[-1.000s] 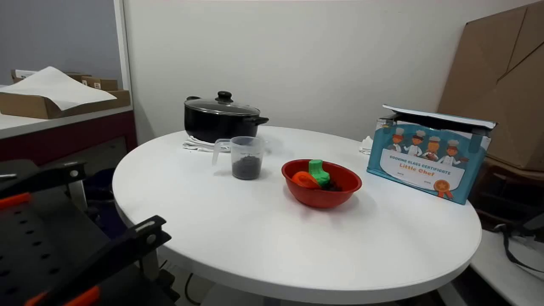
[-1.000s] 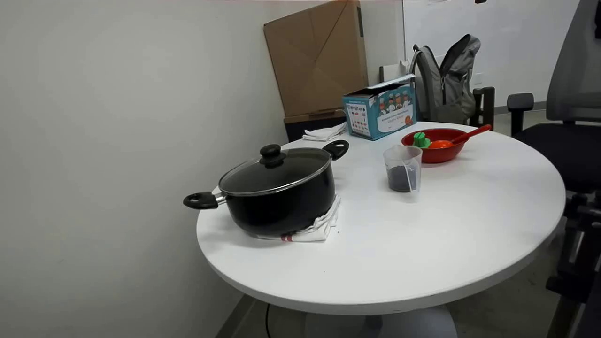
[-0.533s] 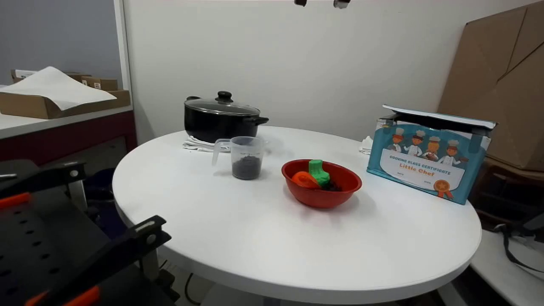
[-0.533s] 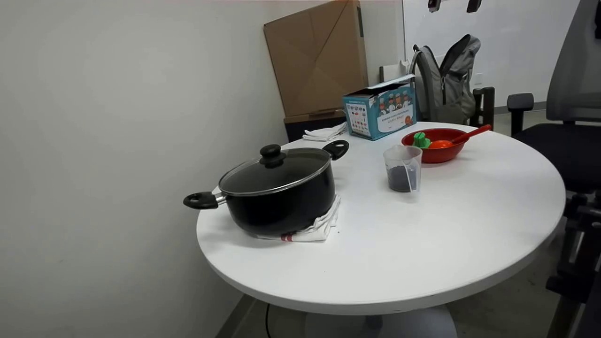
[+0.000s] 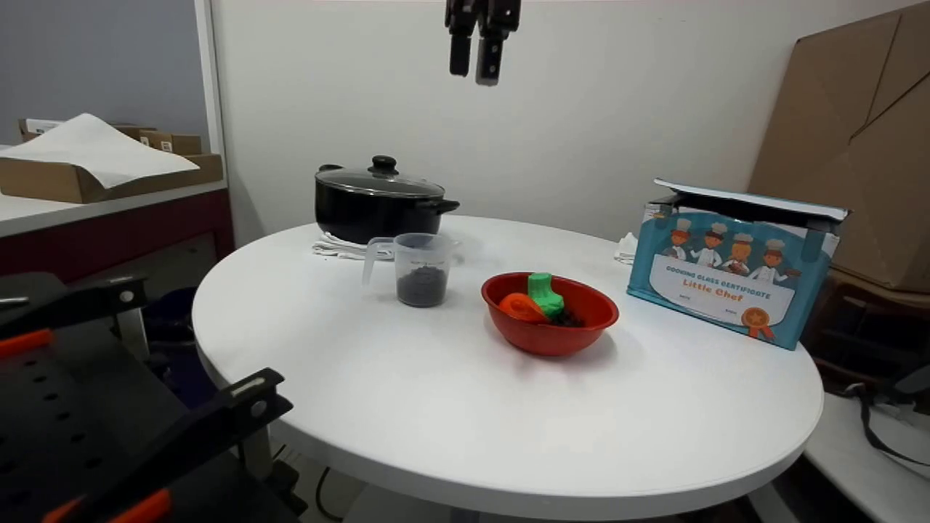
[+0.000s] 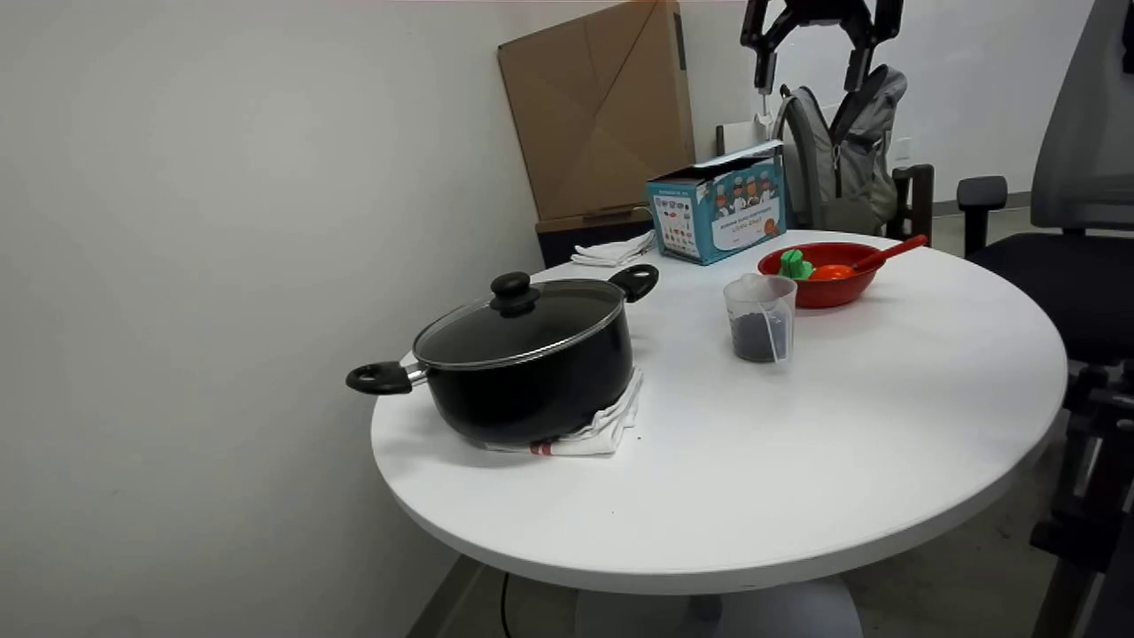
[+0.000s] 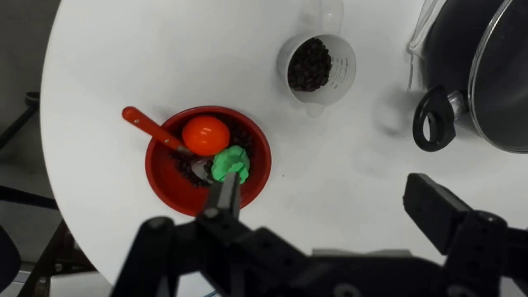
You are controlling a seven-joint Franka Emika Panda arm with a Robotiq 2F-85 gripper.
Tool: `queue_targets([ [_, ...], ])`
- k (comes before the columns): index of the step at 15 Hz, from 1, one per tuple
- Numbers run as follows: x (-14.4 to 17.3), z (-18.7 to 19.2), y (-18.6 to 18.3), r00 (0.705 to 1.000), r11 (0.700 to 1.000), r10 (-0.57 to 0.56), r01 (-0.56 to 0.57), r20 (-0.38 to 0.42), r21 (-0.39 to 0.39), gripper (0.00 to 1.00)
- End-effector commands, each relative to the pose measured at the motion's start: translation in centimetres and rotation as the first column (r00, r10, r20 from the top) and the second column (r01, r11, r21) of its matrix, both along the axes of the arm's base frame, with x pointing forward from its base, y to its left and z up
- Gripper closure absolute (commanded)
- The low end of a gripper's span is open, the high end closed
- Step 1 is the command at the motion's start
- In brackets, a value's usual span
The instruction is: Pour some of the contents in the clear jug into the red bowl
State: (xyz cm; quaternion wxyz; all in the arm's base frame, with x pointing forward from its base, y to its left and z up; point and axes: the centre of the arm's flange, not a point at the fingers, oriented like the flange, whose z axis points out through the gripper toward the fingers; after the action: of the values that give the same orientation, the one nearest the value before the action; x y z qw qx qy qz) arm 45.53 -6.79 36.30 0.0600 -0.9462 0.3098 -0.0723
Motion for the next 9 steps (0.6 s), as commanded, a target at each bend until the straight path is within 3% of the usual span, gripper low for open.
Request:
queue_targets([
  [1,0.5,-2.7,3.7,0.997,0.997,-0.08,0.08,-0.008,0.018,0.0],
  [9,0.6,-9.7,8.5,0.984,0.99,-0.138,0.14,-0.111,0.012,0.0],
])
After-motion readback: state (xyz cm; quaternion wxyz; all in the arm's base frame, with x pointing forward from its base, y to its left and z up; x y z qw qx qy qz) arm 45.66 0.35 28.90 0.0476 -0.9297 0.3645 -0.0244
